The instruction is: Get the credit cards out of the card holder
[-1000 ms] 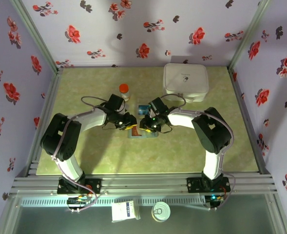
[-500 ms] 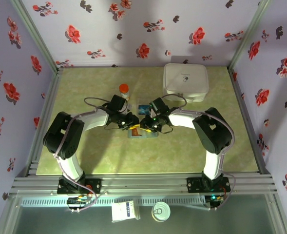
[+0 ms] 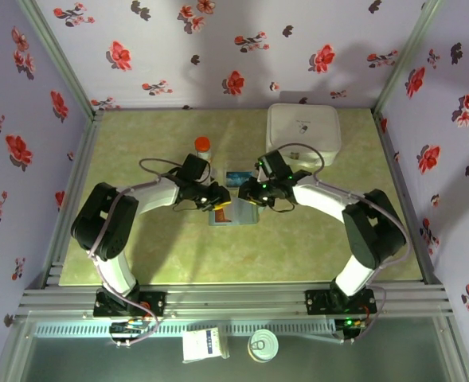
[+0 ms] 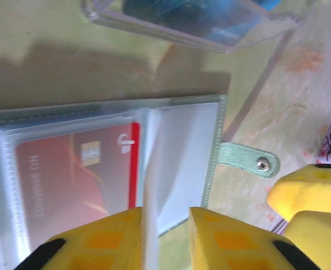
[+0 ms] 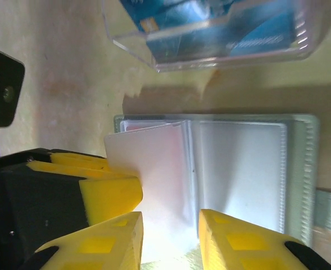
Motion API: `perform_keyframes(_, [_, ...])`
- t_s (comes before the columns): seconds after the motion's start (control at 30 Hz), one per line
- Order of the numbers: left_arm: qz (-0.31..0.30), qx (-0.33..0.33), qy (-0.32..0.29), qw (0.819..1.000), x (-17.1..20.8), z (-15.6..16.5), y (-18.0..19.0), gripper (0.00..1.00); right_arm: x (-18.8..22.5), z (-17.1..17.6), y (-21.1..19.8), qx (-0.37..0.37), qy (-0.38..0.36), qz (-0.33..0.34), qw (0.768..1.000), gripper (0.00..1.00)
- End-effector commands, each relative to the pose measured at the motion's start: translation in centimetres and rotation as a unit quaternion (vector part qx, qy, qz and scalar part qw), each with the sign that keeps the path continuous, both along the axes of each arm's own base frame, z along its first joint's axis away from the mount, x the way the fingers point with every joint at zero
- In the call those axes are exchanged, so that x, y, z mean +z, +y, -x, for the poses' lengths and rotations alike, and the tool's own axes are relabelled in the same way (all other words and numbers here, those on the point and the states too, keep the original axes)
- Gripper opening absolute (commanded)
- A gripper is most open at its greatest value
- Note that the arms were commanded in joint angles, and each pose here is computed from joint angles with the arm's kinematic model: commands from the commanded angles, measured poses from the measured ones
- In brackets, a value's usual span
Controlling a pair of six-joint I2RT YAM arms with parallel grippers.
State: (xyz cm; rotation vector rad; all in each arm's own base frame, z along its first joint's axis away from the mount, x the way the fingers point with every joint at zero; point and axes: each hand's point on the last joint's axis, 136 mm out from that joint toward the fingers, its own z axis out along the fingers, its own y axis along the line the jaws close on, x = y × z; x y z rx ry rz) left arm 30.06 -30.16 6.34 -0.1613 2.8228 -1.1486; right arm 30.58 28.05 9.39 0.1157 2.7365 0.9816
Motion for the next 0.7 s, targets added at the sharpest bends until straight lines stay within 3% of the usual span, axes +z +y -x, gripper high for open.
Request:
perform_keyframes(0.0, [0.015,-0.014,-0.004,1.000,1.0,-0.3,-1.9,0.30,0.2,0.1,-2.8,-0.021,-0.010,0.038,0.999,0.33])
perform_keyframes(0.37, [0.012,-0.042,0.009,0.999,-0.4,-0.7,-5.4,0.49,2.8,-0.3,-6.4,-0.056,-0.040,0.053,0.996,0.36])
perform_keyframes(0.67, [0.013,-0.045,0.005,0.999,0.0,-0.8,-5.3,0.51,3.0,-0.2,-6.0,-0.056,-0.035,0.037,0.997,0.36])
